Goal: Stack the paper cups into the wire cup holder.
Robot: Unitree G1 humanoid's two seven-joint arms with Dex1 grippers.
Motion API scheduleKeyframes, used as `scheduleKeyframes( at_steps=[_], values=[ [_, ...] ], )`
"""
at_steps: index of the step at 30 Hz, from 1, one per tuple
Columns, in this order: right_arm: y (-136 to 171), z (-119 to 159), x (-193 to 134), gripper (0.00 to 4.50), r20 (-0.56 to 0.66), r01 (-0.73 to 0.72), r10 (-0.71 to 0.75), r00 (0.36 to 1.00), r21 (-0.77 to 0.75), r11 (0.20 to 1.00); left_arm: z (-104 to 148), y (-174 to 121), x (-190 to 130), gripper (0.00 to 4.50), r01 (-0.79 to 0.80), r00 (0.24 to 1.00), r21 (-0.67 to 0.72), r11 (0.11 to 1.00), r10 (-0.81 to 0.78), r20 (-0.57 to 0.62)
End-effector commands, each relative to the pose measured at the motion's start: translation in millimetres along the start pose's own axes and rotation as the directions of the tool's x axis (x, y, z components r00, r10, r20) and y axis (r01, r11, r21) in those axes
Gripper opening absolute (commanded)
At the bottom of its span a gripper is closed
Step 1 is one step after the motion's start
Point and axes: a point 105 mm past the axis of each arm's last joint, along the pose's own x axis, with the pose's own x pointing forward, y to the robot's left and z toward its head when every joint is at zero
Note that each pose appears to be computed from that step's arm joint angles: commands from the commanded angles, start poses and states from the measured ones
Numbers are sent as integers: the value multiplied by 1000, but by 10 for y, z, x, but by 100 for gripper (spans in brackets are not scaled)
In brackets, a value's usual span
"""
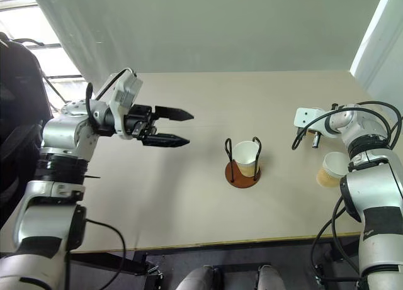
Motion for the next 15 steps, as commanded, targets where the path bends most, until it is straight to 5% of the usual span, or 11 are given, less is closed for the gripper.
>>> scheduleKeyframes(
  at_steps=[1, 15],
  values=[
    [-96, 101, -55, 2, 34, 18, -17, 999, -16, 1000, 29, -90, -50, 450, 62, 997, 77, 995, -57, -59],
    [-122, 342, -272, 2, 168, -99, 115, 979, -100, 990, 9, -71, -54, 450, 93, 993, 96, 991, -86, -80]
  ],
)
